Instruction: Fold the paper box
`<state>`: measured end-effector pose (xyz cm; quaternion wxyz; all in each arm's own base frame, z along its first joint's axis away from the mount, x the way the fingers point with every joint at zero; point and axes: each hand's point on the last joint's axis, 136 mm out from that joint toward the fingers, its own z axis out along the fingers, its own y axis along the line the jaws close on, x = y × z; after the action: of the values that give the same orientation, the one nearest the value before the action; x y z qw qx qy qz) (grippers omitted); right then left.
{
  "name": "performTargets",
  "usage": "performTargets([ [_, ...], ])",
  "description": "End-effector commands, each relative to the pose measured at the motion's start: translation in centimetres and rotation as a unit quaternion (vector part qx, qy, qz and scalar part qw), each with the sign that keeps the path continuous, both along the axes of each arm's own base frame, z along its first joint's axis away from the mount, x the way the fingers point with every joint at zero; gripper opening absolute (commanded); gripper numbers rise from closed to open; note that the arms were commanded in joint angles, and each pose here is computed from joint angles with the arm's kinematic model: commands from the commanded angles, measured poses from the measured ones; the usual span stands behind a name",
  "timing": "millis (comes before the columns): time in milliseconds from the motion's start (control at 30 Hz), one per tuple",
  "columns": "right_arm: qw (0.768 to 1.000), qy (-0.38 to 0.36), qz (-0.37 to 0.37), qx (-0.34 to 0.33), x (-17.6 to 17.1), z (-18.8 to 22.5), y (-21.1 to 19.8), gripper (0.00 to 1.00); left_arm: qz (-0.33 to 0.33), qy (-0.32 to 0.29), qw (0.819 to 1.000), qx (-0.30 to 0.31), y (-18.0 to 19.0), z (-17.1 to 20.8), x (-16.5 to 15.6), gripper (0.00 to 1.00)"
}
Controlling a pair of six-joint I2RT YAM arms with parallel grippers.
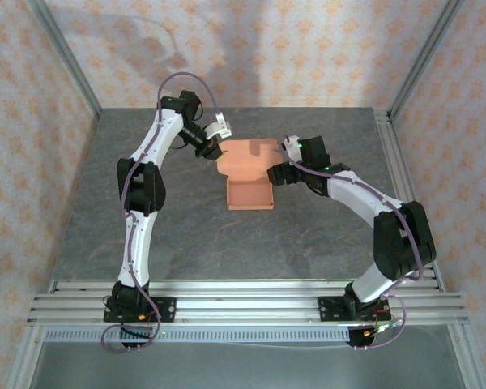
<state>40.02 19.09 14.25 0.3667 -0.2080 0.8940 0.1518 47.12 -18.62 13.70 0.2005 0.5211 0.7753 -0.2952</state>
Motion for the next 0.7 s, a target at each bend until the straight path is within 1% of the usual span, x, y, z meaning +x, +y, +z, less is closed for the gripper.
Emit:
performTargets([
  [0, 1.0, -0.007, -0.006, -0.001, 0.0, 0.8, -0.3, 0.87, -0.007, -0.007, 1.0, -0.002, -0.3, 0.4, 0.1, 0.0],
  [233, 0.999, -0.037, -0.019, -0.004, 1.0, 2.6, -1.3, 0.87, -0.025, -0.011, 1.0, 0.004, 0.0, 0.7, -0.7, 0.0],
  [333, 0.999, -0.031, -0.019, 0.018, 2.3, 3.4, -1.8, 0.83, -0.041, -0.018, 0.999, 0.0, -0.1, 1.3, -1.4, 0.0],
  [367, 0.999, -0.031, -0.008, 0.024, 2.8, 3.8, -1.9, 0.81, -0.046, -0.023, 0.999, -0.002, -0.1, 1.6, -1.5, 0.0],
  [433, 0.999, -0.038, 0.023, 0.025, 3.3, 4.1, -1.8, 0.8, -0.052, -0.027, 0.998, -0.007, -0.2, 1.9, -1.9, 0.0],
  [567, 0.992, -0.016, 0.125, 0.03, 3.1, 4.3, -0.8, 0.75, -0.067, -0.026, 0.997, -0.013, -0.3, 1.7, -2.5, 0.0],
  [667, 0.984, 0.009, 0.175, 0.002, 3.1, 3.8, -0.6, 0.72, -0.067, -0.024, 0.997, -0.013, -0.3, 1.6, -2.5, 0.0],
])
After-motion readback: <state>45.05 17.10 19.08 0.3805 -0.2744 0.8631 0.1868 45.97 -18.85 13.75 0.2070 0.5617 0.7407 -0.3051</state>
